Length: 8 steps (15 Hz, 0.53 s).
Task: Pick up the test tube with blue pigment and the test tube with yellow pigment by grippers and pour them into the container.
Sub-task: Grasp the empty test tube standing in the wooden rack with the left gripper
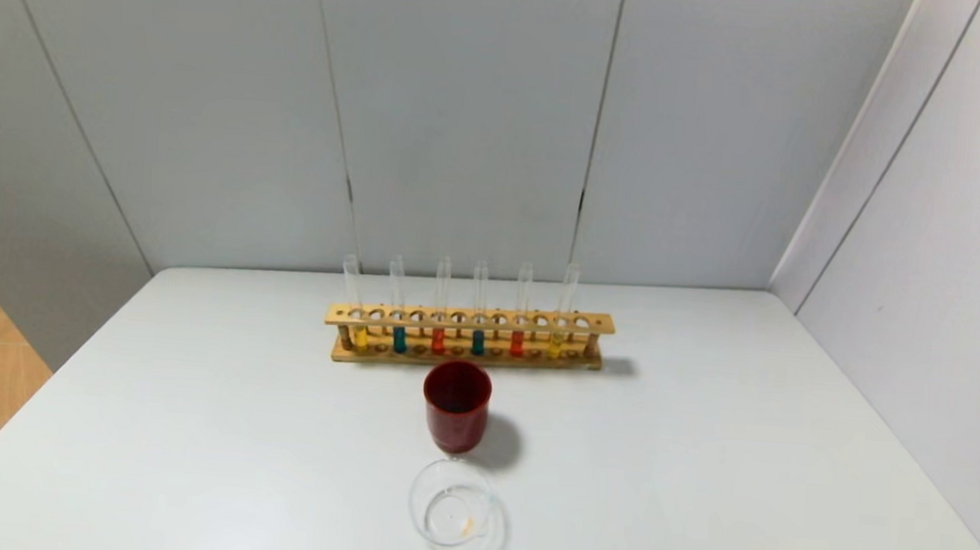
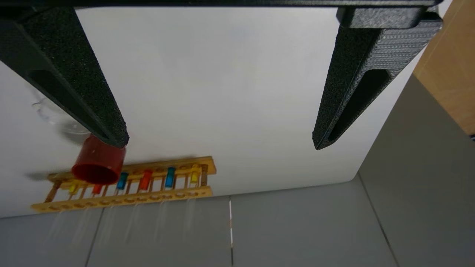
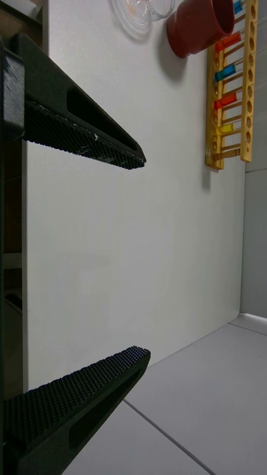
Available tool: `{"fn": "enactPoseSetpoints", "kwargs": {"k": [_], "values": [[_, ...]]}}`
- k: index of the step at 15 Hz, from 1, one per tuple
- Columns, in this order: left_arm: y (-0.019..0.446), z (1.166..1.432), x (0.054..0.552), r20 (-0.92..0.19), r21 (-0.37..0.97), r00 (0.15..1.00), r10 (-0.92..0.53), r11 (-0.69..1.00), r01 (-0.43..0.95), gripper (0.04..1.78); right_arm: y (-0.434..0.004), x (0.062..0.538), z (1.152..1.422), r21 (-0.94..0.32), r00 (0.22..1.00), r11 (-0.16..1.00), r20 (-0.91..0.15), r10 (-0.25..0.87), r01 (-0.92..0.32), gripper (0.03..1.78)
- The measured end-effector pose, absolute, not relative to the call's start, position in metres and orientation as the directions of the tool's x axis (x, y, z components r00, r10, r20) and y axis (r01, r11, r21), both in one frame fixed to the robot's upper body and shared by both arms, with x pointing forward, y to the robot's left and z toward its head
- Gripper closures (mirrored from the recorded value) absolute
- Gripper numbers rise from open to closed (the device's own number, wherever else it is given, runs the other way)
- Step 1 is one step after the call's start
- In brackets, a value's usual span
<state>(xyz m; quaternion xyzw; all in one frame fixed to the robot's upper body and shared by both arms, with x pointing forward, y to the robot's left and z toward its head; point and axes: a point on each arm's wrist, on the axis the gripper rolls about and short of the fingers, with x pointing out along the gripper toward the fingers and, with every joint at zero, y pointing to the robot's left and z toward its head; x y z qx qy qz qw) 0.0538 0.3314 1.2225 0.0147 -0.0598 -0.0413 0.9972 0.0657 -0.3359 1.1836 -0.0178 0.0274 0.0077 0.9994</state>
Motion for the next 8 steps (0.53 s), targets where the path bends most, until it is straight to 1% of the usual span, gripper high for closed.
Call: {"fn": "enactPoseSetpoints", "kwargs": {"k": [2,4,8], "values": [[0.330,1.248,0.041,0.132,0.038,0.982,-0.134,0.991,0.130,0.07,-0.336,0.066,1.184,-0.035,0.998,0.999,-0.055,0.014,-0.016,0.07],[0.329,1.280,0.034,0.137,0.043,0.973,-0.184,0.983,0.179,0.07,-0.336,0.066,1.184,-0.035,0.998,0.999,-0.055,0.014,-0.016,0.07],[0.329,1.348,0.048,0.128,0.043,0.970,-0.208,0.978,0.204,0.07,-0.336,0.066,1.184,-0.035,0.998,0.999,-0.055,0.014,-0.016,0.07]]}}
